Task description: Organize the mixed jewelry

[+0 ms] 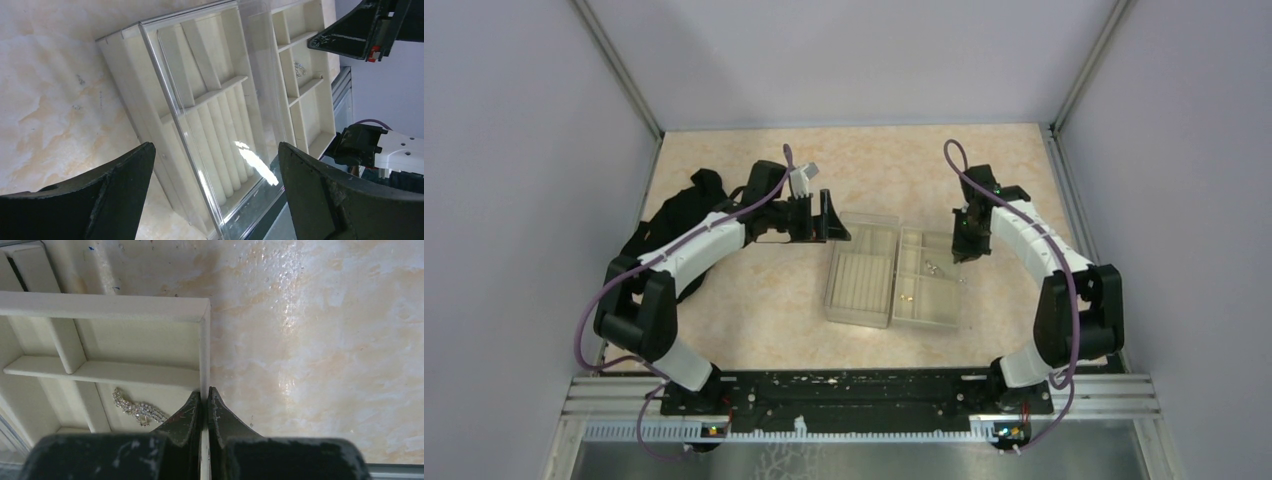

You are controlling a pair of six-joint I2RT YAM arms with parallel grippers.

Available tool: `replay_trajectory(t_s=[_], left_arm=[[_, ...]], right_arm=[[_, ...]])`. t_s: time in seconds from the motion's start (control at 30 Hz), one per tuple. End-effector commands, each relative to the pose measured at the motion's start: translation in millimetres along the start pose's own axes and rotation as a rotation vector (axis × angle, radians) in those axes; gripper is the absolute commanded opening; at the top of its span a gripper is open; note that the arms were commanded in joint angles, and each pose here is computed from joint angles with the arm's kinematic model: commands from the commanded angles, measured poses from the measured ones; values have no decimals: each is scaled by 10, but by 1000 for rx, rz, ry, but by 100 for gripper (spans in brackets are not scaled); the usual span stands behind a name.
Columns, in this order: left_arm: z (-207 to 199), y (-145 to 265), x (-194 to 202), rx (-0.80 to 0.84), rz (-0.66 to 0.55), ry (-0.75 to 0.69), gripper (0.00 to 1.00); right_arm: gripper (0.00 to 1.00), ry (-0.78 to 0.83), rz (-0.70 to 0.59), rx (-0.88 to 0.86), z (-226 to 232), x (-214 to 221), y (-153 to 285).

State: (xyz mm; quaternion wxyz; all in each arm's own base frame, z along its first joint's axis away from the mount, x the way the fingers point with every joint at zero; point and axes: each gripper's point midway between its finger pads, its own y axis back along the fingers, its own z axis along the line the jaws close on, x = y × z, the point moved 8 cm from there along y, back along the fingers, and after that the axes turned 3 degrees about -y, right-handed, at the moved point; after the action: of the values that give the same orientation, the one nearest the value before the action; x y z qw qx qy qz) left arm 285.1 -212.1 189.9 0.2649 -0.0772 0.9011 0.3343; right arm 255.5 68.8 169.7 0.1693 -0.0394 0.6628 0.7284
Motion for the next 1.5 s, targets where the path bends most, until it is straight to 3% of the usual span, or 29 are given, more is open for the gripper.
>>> replay_trajectory(t_s=[0.0,1.47], left_arm=[[-65,13,-48,53,-23,-17,99],[-21,-144,-51,110,34,-14,99]], right_arm=[[0,-1,-57,-33,91,-146,70],[0,0,-77,-47,370,-391,0]])
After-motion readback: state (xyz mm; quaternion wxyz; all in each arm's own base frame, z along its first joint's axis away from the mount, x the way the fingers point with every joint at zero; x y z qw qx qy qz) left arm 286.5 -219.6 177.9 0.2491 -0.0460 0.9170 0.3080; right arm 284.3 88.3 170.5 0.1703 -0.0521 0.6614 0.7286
